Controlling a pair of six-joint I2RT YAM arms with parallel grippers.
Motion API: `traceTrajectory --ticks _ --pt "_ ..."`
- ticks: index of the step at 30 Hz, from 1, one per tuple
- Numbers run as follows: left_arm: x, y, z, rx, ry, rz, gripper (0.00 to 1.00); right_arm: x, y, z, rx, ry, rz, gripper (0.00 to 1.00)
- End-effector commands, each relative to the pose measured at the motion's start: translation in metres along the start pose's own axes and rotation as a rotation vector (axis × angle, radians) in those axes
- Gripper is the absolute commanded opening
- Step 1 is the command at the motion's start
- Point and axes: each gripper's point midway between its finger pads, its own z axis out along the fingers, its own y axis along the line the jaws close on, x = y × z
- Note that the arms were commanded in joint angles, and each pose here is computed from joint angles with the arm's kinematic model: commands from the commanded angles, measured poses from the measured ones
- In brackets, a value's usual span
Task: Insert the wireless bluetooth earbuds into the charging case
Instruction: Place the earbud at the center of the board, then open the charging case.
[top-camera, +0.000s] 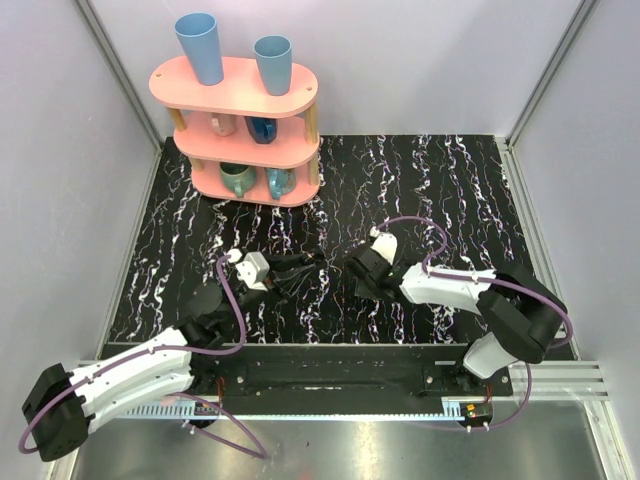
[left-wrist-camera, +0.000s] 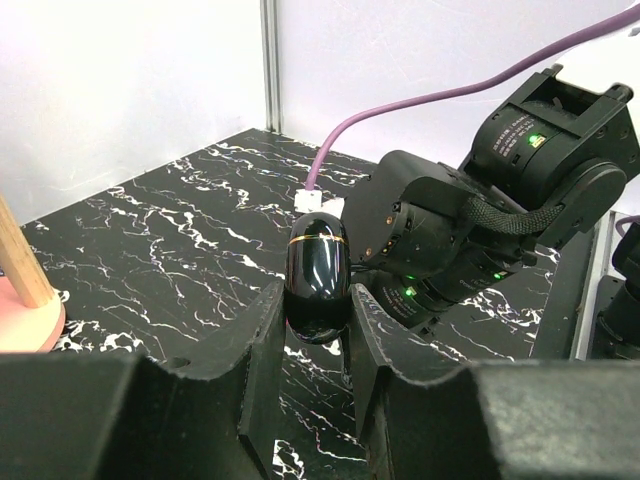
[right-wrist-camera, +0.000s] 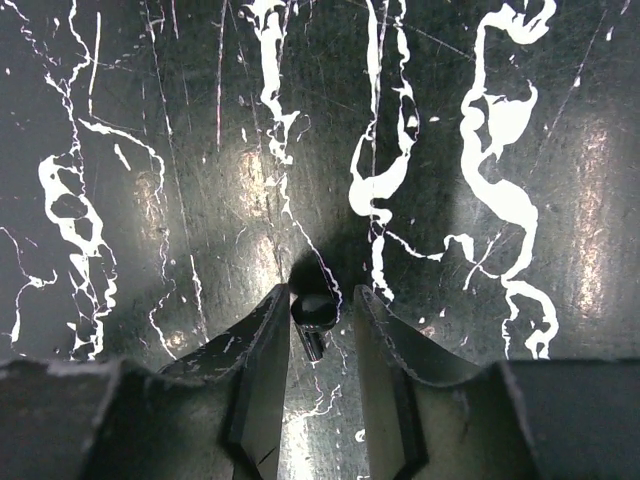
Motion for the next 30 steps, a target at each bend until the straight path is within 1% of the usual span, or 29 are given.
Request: traceTrajectory --ticks 1,2,5,6,7,9,10,11,12,13,15,16,18,19,20,22,24,27,30 --pt "-0.024 0.002 0.004 -0.020 -0.070 -0.008 0.00 -0.027 0.009 -0.019 -0.026 -0.096 0.040 0.40" --pt "-0.023 0.004 0.003 -0.029 -0.070 -0.010 0.00 -0.032 0.012 -0.025 -0.048 -0.111 0.031 0.42" --pt "-0.021 0.007 0.002 -0.046 -0.067 -0.011 0.00 -0.057 0.027 -0.055 -0.150 -0.182 0.025 0.46" --pt "-0.021 0.008 0.002 -0.053 -0.069 -0.014 0.00 -0.063 0.032 -0.064 -0.188 -0.196 0.011 0.51" --pt "-0.023 0.009 0.002 -0.059 -0.075 -0.015 0.00 -0.074 0.037 -0.081 -0.237 -0.229 0.020 0.52" --pt "-0.022 0.009 0.001 -0.062 -0.076 -0.028 0.00 -0.083 0.037 -0.098 -0.277 -0.267 0.015 0.55" --pt "-0.023 0.009 0.001 -0.061 -0.076 -0.035 0.00 -0.091 0.039 -0.117 -0.334 -0.300 0.022 0.56" --pt "-0.025 0.010 0.002 -0.069 -0.077 -0.045 0.00 -0.092 0.038 -0.125 -0.361 -0.316 0.000 0.56" --pt "-0.026 0.010 0.002 -0.073 -0.074 -0.066 0.00 -0.096 0.044 -0.137 -0.420 -0.338 -0.026 0.56" --pt "-0.022 0.010 0.003 -0.075 -0.048 -0.074 0.00 -0.097 0.055 -0.161 -0.540 -0.351 -0.056 0.56" --pt "-0.027 0.005 0.006 -0.052 -0.043 -0.092 0.00 -0.103 0.066 -0.188 -0.647 -0.386 -0.108 0.57" --pt "-0.023 0.005 0.008 -0.049 -0.025 -0.100 0.00 -0.104 0.079 -0.206 -0.731 -0.373 -0.140 0.58" --pt "-0.028 -0.002 0.012 -0.016 -0.026 -0.133 0.00 -0.101 0.092 -0.214 -0.787 -0.347 -0.203 0.57" --pt "-0.026 -0.005 0.015 0.000 -0.016 -0.145 0.00 -0.096 0.102 -0.223 -0.852 -0.322 -0.231 0.57" --pt "-0.029 -0.010 0.017 0.027 -0.020 -0.169 0.00 -0.100 0.111 -0.231 -0.899 -0.342 -0.237 0.57" --pt "-0.031 -0.015 0.021 0.057 -0.023 -0.189 0.00 -0.097 0.123 -0.242 -0.982 -0.333 -0.264 0.57" --pt "-0.037 -0.018 0.024 0.074 -0.050 -0.218 0.00 -0.095 0.128 -0.244 -1.007 -0.323 -0.279 0.57" --pt "-0.039 -0.022 0.025 0.096 -0.059 -0.239 0.00 -0.093 0.132 -0.254 -1.060 -0.330 -0.291 0.57" --pt "-0.038 -0.023 0.026 0.104 -0.057 -0.241 0.00 -0.095 0.131 -0.252 -1.050 -0.343 -0.292 0.56"
